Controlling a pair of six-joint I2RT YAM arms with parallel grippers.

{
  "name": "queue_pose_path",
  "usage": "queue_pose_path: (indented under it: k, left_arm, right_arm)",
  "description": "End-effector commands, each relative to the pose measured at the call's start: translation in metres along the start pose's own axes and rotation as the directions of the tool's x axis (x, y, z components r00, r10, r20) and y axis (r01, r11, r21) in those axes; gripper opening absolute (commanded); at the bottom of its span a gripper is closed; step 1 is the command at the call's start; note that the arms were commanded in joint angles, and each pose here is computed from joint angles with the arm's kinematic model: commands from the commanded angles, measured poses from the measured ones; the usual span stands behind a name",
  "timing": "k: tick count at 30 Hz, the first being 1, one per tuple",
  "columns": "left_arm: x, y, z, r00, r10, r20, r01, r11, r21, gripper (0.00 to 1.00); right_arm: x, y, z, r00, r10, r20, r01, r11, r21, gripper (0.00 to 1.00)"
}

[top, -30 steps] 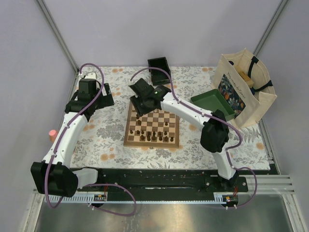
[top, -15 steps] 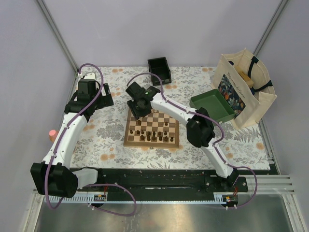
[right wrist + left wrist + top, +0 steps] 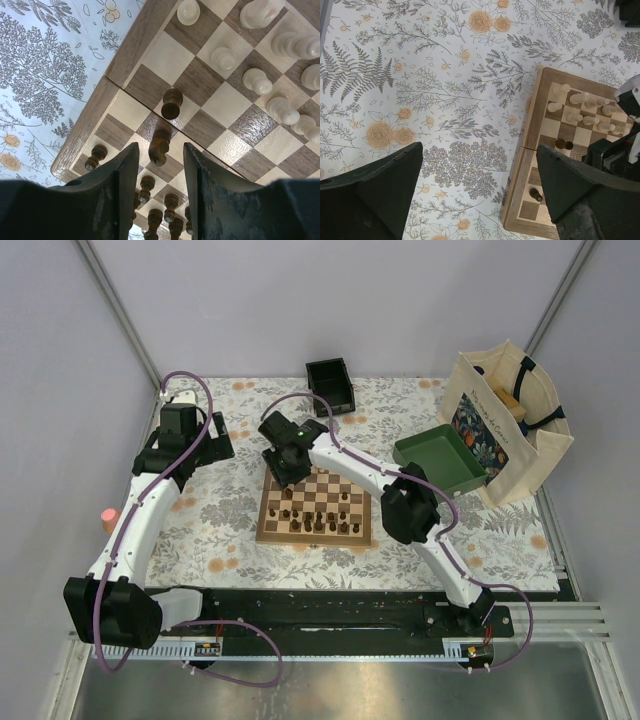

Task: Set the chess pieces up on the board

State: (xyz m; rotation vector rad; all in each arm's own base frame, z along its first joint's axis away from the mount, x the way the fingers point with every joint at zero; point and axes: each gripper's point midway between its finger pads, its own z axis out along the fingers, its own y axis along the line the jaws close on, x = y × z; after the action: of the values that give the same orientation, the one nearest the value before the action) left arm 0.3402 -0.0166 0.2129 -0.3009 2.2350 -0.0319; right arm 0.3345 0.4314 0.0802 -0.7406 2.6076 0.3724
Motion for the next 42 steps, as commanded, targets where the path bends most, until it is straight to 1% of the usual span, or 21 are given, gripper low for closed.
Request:
queue_pose_path:
  k: [1,2,20,24,25,27,29,33,37,42]
  left_arm:
    - [-0.017,-0.003,-0.003,0.997,-0.024,0.071,0.023,1.000,0.020,0.99]
    - [-0.018,-0.004,-0.003,0.997,-0.024,0.073,0.022,0.999,0.025,0.99]
    - [-0.017,-0.002,-0.002,0.997,-0.031,0.067,0.029,0.999,0.026,0.99]
    - [-0.017,-0.002,-0.002,0.997,-0.031,0.066,0.030,0.999,0.028,0.99]
    - [-0.018,-0.003,-0.002,0.997,-0.031,0.068,0.029,0.999,0.028,0.99]
    - [-0.017,-0.003,-0.002,0.997,-0.029,0.065,0.027,0.999,0.029,0.99]
    - [-0.018,-0.002,-0.002,0.997,-0.030,0.068,0.028,0.999,0.028,0.99]
    - [-0.017,-0.003,-0.003,0.997,-0.029,0.067,0.027,0.999,0.030,0.99]
    - [-0.018,-0.002,-0.003,0.997,-0.032,0.069,0.030,0.999,0.029,0.99]
    - [-0.017,-0.002,-0.002,0.997,-0.032,0.066,0.031,0.999,0.028,0.99]
  right_arm:
    - [-0.005,0.008,0.000,1.000,-0.007,0.005,0.007,1.000,-0.016,0.49]
    - [-0.003,0.011,0.000,1.000,-0.008,-0.005,0.008,0.999,-0.038,0.48]
    - [0.006,0.012,0.000,1.000,-0.013,-0.027,0.012,0.999,-0.048,0.39]
    - [0.004,0.012,-0.002,1.000,-0.012,-0.020,0.011,0.999,-0.046,0.28]
    - [0.004,0.012,-0.003,1.000,-0.013,-0.019,0.012,0.999,-0.046,0.22]
    - [0.002,0.012,-0.006,1.000,-0.014,-0.011,0.014,0.999,-0.044,0.19]
    - [-0.002,0.012,-0.012,1.000,-0.014,0.002,0.014,0.999,-0.042,0.14]
    - [-0.014,0.016,-0.035,0.998,-0.027,0.058,0.030,0.998,-0.047,0.11]
    - [-0.029,0.017,-0.066,0.989,-0.052,0.136,0.055,0.998,-0.018,0.11]
    - [-0.027,0.027,-0.089,0.980,-0.099,0.173,0.102,0.995,-0.006,0.11]
